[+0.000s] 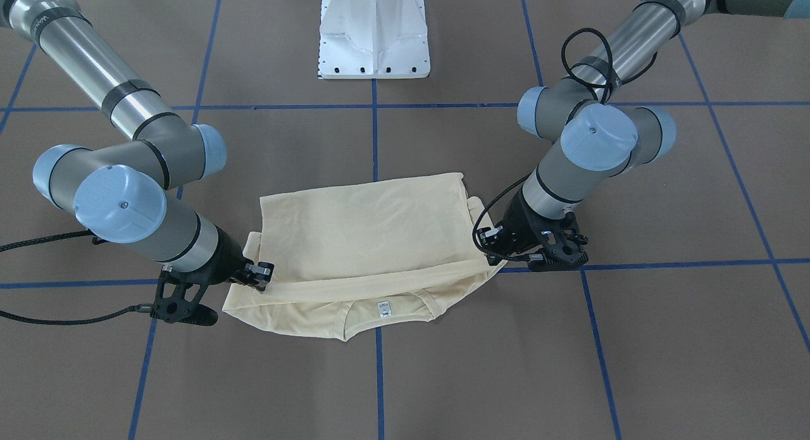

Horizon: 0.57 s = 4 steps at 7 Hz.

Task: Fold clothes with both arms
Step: 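Lower both hem corners onto the collar and open both grippers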

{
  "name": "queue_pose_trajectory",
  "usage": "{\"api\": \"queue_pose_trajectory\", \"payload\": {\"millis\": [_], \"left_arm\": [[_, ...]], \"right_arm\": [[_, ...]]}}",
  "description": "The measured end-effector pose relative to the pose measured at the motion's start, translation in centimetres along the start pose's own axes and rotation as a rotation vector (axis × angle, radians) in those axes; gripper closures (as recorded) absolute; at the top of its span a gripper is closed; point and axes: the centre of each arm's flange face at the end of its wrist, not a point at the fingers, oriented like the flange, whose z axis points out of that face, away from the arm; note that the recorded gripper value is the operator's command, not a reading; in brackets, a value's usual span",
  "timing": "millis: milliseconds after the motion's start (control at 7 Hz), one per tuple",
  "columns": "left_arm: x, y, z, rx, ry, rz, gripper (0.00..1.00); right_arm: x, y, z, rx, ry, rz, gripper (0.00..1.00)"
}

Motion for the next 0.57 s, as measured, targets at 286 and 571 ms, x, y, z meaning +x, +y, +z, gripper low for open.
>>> {"api": "queue_pose_trajectory", "payload": {"millis": [286, 571], "left_arm": [[-0.40, -0.38, 0.64, 0.008, -0.009, -0.001, 1.00], [-0.67, -0.83, 1.30, 0.016, -0.023, -0.004, 1.00]], "right_arm": [[0.20, -0.42, 0.37, 0.015, 0.011, 0.004, 1.00], [0.32, -1.14, 0.90, 0.039, 0.030, 0.010, 1.00]]}}
